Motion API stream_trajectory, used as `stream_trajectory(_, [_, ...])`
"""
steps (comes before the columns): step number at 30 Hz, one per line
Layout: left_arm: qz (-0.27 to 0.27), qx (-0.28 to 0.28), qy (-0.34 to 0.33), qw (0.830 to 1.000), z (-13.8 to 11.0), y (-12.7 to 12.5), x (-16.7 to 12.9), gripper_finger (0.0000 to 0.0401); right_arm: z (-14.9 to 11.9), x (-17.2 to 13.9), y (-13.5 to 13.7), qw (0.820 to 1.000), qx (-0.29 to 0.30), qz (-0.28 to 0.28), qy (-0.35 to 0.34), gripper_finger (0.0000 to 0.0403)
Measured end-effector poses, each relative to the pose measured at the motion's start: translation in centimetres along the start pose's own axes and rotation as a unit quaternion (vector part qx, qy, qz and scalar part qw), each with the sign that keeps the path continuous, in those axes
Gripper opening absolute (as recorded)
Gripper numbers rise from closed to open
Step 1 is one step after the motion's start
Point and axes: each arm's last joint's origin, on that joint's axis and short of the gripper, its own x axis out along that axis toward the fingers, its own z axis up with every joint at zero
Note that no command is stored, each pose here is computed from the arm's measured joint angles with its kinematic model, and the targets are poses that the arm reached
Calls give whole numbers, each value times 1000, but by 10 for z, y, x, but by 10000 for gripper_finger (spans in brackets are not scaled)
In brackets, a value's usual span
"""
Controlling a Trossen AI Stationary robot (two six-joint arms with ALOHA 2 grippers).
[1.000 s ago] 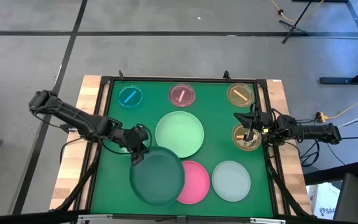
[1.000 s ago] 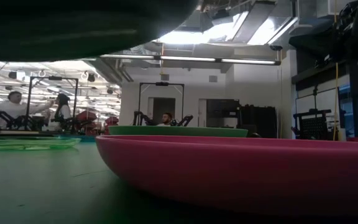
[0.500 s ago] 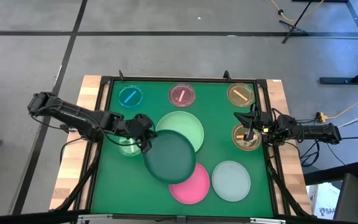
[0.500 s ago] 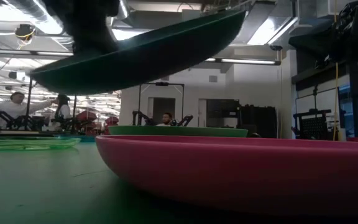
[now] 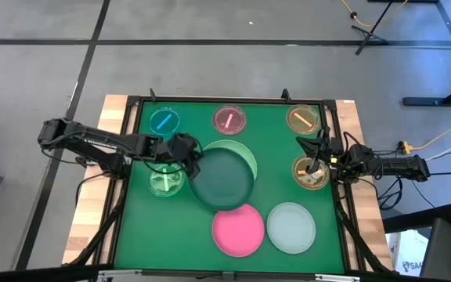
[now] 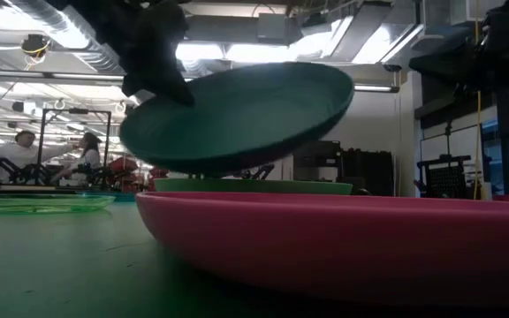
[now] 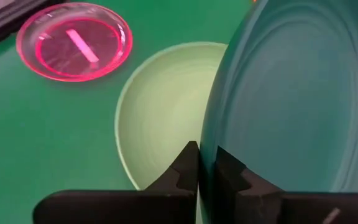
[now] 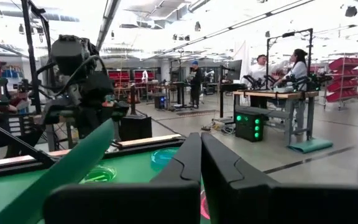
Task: Stack plastic plates
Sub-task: Stack the dark green plate on top of the light green plate
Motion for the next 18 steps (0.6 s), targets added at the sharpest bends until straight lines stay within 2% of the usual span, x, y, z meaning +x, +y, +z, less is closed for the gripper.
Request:
stream_trajectory(10, [47, -13, -42, 998, 18, 21, 17, 10, 0, 0, -1, 1000, -8, -24, -1, 0])
stream_trajectory(18, [48, -17, 15, 999, 11, 32, 48, 10, 0, 0, -2, 1000, -10, -28, 2, 0])
